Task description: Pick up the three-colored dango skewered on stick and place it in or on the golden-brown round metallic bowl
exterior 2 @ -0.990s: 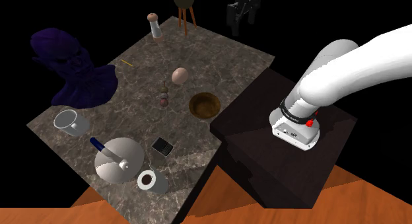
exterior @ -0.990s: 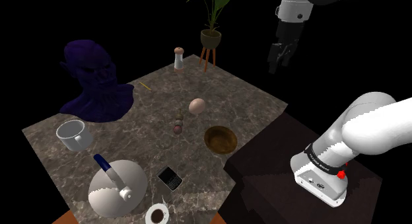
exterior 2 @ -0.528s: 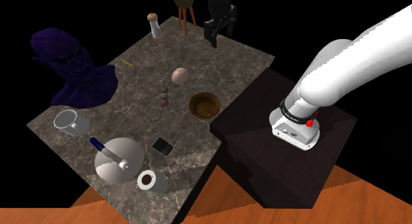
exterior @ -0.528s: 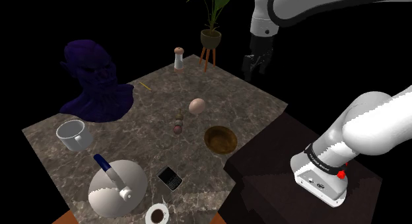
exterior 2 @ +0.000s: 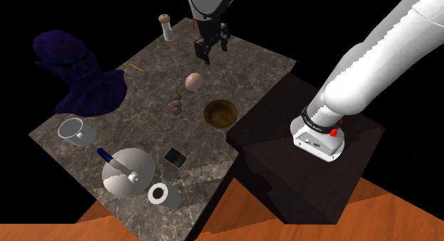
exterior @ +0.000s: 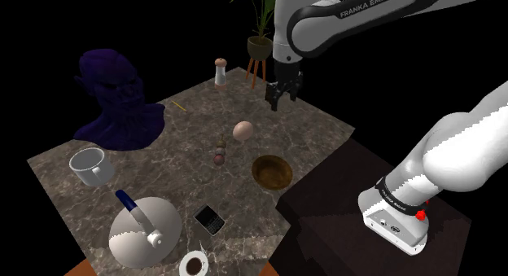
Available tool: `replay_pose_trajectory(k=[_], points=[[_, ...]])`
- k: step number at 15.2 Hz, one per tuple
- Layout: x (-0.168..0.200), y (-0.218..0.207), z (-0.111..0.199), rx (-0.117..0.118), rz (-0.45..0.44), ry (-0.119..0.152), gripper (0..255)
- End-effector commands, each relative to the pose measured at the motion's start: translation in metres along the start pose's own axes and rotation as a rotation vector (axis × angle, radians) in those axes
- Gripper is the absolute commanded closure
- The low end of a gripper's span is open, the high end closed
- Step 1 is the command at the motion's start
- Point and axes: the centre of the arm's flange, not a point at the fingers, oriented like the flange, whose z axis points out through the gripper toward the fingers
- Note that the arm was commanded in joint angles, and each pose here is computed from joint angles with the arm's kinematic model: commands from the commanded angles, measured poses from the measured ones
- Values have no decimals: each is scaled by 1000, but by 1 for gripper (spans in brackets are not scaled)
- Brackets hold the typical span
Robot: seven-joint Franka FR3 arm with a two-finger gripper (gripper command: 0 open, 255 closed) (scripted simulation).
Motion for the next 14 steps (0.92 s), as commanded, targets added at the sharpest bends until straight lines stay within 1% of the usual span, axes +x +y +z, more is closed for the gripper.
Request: replay_pose_trajectory(k=[1,14], points=[[20,-14,11,-6,5,5,0],[142,-106,91,-52,34,36,0]])
